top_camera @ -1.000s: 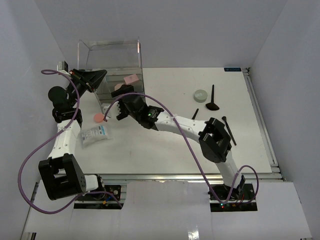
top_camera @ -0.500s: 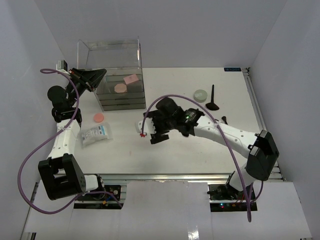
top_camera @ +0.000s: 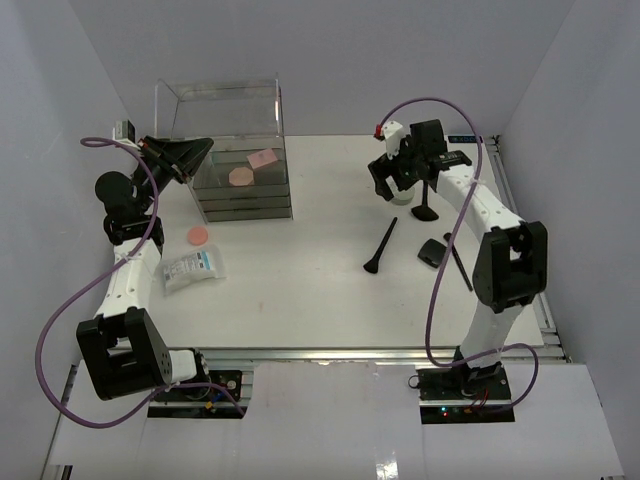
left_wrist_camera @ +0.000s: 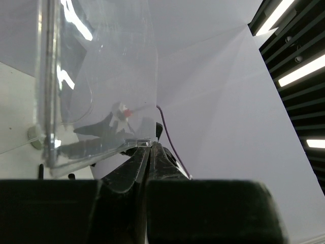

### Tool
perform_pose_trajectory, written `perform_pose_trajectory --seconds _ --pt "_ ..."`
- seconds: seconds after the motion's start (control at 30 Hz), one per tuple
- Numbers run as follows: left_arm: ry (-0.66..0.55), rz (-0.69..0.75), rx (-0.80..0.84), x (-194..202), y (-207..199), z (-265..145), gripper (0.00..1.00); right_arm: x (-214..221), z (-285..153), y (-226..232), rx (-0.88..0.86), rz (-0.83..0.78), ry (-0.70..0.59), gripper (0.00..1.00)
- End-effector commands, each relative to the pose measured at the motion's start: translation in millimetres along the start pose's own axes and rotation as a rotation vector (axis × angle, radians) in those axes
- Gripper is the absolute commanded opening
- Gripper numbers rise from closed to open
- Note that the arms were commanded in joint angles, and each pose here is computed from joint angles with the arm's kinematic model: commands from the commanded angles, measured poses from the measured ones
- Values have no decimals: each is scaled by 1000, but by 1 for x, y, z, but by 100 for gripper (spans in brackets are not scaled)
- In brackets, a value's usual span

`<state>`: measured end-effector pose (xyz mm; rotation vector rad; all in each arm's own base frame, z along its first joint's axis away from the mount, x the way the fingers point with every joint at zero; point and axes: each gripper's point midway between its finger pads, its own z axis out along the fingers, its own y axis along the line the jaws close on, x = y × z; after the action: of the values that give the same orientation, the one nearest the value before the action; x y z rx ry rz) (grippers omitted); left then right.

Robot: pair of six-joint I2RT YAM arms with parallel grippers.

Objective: Organize the makeup

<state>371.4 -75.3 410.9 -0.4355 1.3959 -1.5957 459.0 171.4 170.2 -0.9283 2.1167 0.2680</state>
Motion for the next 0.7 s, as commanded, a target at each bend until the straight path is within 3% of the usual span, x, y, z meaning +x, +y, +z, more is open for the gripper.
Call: perform_pose_trajectory --seconds 0.0,0.2,0.67 --pt "15 77 67 2 -29 1 1 6 27 -45 209 262 53 95" --pt "15 77 63 2 -26 2 1 20 53 -85 384 317 105 97" --pt "15 74 54 2 -21 2 1 52 82 -98 408 265 182 98"
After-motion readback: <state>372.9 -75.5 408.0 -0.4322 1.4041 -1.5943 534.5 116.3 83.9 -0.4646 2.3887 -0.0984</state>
